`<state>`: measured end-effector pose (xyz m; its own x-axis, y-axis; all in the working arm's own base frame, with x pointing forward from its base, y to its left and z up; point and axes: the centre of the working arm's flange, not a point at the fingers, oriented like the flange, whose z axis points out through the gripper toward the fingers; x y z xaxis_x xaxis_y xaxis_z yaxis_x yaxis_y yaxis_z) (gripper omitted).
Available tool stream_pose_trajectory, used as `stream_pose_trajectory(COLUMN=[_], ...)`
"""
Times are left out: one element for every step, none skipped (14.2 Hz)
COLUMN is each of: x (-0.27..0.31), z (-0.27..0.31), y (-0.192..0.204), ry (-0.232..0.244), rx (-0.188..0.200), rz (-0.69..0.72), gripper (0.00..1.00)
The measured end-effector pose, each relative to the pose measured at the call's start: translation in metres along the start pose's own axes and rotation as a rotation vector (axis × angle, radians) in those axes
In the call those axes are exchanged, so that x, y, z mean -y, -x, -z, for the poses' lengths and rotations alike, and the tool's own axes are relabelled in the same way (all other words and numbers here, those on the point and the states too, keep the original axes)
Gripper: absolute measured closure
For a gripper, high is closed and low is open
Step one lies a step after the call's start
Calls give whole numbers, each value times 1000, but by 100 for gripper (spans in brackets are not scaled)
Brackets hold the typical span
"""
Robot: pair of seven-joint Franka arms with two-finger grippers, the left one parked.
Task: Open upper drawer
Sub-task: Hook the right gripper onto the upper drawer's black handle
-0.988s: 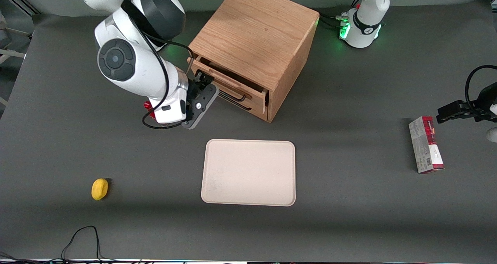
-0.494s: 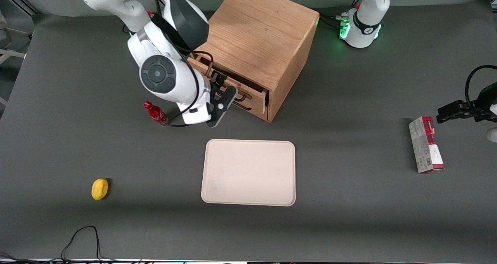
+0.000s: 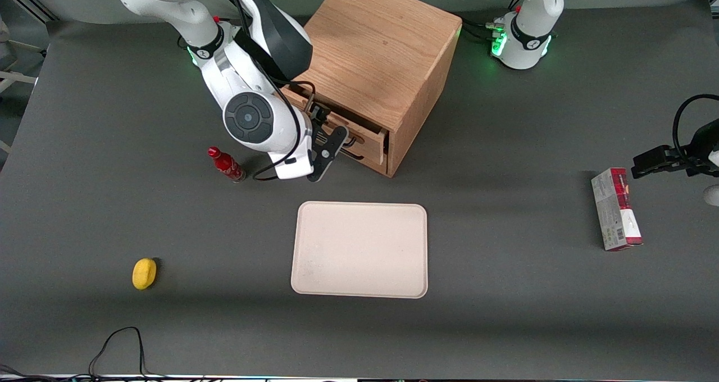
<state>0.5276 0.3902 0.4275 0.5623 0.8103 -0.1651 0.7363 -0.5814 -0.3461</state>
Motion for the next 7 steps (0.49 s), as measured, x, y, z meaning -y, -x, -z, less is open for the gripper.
stream_pose_trajectory(x=[-1,-2,-4,-5,-6,-6,-6], z=[-3,-6,-10,-14,-17,-19,-21], y=[0,0,0,1,2,3,5], ry=[0,0,1,0,0,-1,-2], rx=[0,0,-2,0,1,2,5], rz=[-2,-4,-7,-10,-13,-14,-16], gripper=[0,0,0,0,0,0,0])
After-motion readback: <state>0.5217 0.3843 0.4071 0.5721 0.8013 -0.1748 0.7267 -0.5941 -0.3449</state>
